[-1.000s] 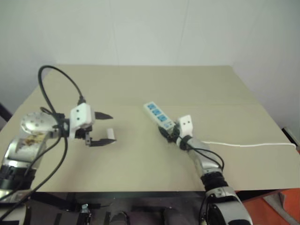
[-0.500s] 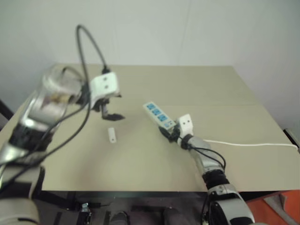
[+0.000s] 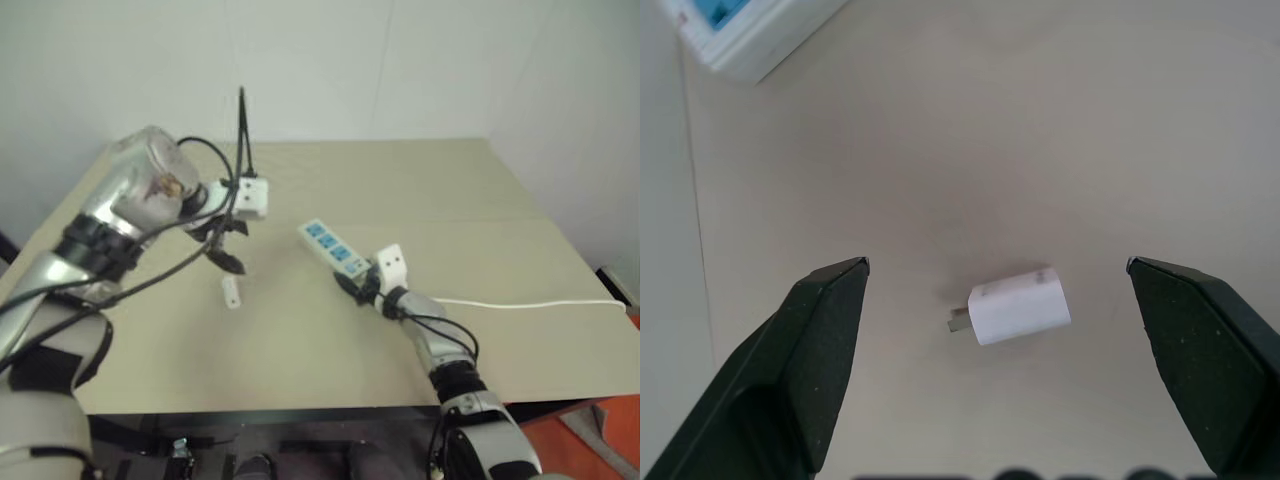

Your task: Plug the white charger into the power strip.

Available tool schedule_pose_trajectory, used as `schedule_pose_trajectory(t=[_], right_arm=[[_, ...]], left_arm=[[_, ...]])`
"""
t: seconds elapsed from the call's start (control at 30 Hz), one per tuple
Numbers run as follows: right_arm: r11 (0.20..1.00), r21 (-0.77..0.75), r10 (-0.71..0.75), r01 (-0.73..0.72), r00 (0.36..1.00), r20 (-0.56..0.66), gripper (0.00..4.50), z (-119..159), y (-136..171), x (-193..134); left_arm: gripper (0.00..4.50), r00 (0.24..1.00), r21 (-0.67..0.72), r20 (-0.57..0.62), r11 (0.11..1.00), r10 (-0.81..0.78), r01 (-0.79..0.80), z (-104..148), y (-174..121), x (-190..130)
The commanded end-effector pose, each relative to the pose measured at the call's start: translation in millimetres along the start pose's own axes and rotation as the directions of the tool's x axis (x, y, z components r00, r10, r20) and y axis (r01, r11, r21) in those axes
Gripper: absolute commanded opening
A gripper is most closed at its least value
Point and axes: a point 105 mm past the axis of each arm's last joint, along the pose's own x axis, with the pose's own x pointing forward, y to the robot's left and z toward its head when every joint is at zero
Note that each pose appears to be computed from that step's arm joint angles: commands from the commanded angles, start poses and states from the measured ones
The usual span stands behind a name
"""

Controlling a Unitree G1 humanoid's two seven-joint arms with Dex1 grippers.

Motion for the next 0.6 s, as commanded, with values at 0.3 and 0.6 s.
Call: schedule_pose_trajectory(t=[0.3, 0.6], right_arm=[[1.0, -0.003, 0.02, -0.02, 0.999, -0.046, 3.44, -7.9, -2.5, -4.2], [0.999, -0.01, 0.031, -0.032, 0.997, -0.067, 3.44, -10.6, -2.3, -7.5]], left_arm=[[4.5, 0.99, 0.716, 0.012, 0.692, -0.138, 0.088, 9.2, -8.2, 14.1], [4.5, 0.933, 0.838, -0.299, 0.412, -0.199, 0.356, 14.1, -7.3, 23.0]])
